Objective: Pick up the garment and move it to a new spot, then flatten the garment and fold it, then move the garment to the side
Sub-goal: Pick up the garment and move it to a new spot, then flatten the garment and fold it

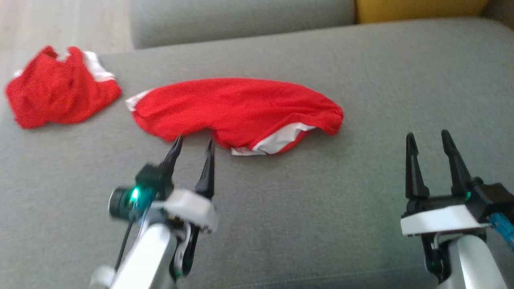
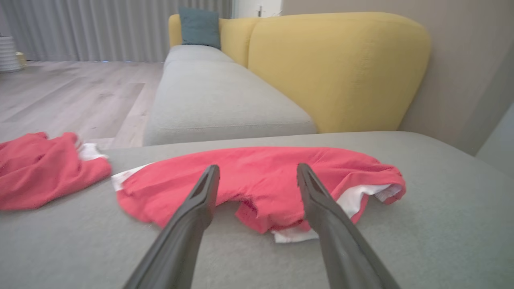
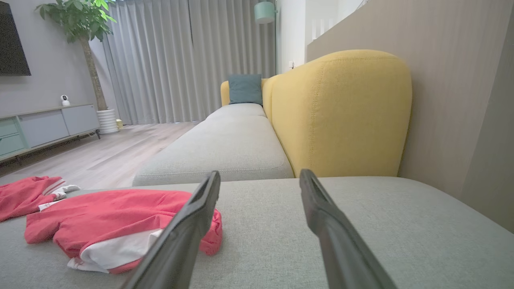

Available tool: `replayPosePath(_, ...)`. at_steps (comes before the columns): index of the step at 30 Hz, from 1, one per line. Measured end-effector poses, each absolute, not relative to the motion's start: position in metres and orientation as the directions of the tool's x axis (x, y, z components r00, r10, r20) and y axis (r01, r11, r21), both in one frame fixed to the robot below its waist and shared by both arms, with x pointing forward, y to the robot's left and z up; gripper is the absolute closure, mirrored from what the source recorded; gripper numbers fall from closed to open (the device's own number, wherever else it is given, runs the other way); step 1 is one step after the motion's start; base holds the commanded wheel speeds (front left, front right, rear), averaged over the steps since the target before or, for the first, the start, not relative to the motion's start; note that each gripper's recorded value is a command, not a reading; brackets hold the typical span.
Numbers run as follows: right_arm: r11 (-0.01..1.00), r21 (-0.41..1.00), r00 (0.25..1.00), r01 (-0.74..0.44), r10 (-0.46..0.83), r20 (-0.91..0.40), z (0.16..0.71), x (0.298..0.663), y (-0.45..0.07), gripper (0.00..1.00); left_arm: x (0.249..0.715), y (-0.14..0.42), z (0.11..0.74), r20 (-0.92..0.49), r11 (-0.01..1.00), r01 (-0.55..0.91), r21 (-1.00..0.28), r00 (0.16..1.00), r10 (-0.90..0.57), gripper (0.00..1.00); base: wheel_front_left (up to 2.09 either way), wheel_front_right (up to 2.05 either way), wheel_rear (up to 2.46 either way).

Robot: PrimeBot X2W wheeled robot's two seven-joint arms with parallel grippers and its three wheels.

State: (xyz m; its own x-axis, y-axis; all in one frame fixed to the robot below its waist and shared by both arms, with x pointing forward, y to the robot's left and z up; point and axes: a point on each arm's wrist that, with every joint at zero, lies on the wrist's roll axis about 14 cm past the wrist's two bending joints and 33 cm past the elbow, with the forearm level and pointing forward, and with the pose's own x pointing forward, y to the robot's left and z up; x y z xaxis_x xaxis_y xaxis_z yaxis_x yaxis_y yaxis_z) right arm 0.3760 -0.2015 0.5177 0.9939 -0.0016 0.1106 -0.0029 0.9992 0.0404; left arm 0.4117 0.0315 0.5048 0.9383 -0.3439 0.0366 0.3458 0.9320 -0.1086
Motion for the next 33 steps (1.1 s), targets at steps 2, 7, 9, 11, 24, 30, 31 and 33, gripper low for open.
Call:
replayPosePath(2,0.999,0.043,0.994,-0.015,0.011,0.110,0.517,0.373,-0.197,0.00,0.401,0.047,0.501,0.028,0.949,0.297,-0.105,0.955,-0.296,0.00,0.00,0.00,0.00)
replayPosePath(7,0.997,0.057,0.995,-0.047,0.041,0.095,0.512,0.363,-0.186,0.00,0.374,0.080,0.493,0.008,0.973,0.194,-0.122,0.981,-0.195,0.00,0.00,0.00,0.00)
replayPosePath(9,0.996,0.064,0.994,-0.055,0.049,0.093,0.510,0.360,-0.183,0.00,0.365,0.091,0.489,-0.002,0.979,0.161,-0.128,0.987,-0.162,0.00,0.00,0.00,0.00)
replayPosePath(11,0.996,0.066,0.994,-0.065,0.059,0.093,0.510,0.358,-0.179,0.00,0.357,0.100,0.487,-0.005,0.983,0.133,-0.130,0.991,-0.135,0.00,0.00,0.00,0.00)
replayPosePath(24,0.993,0.086,0.995,-0.083,0.078,0.059,0.499,0.348,-0.172,0.00,0.337,0.119,0.486,-0.002,0.989,0.081,-0.123,0.997,-0.082,0.00,0.00,0.00,0.00)
replayPosePath(30,0.993,0.087,0.996,-0.084,0.080,0.045,0.494,0.348,-0.171,0.00,0.338,0.122,0.488,0.005,0.990,0.069,-0.121,0.998,-0.069,0.00,0.00,0.00,0.00)
replayPosePath(31,0.993,0.087,0.996,-0.085,0.081,0.044,0.494,0.348,-0.171,0.00,0.338,0.122,0.488,0.005,0.990,0.069,-0.122,0.998,-0.069,0.00,0.00,0.00,0.00)
replayPosePath(33,0.992,0.088,0.996,-0.086,0.082,0.043,0.493,0.348,-0.170,0.00,0.338,0.122,0.488,0.007,0.990,0.068,-0.120,0.998,-0.067,0.00,0.00,0.00,0.00)
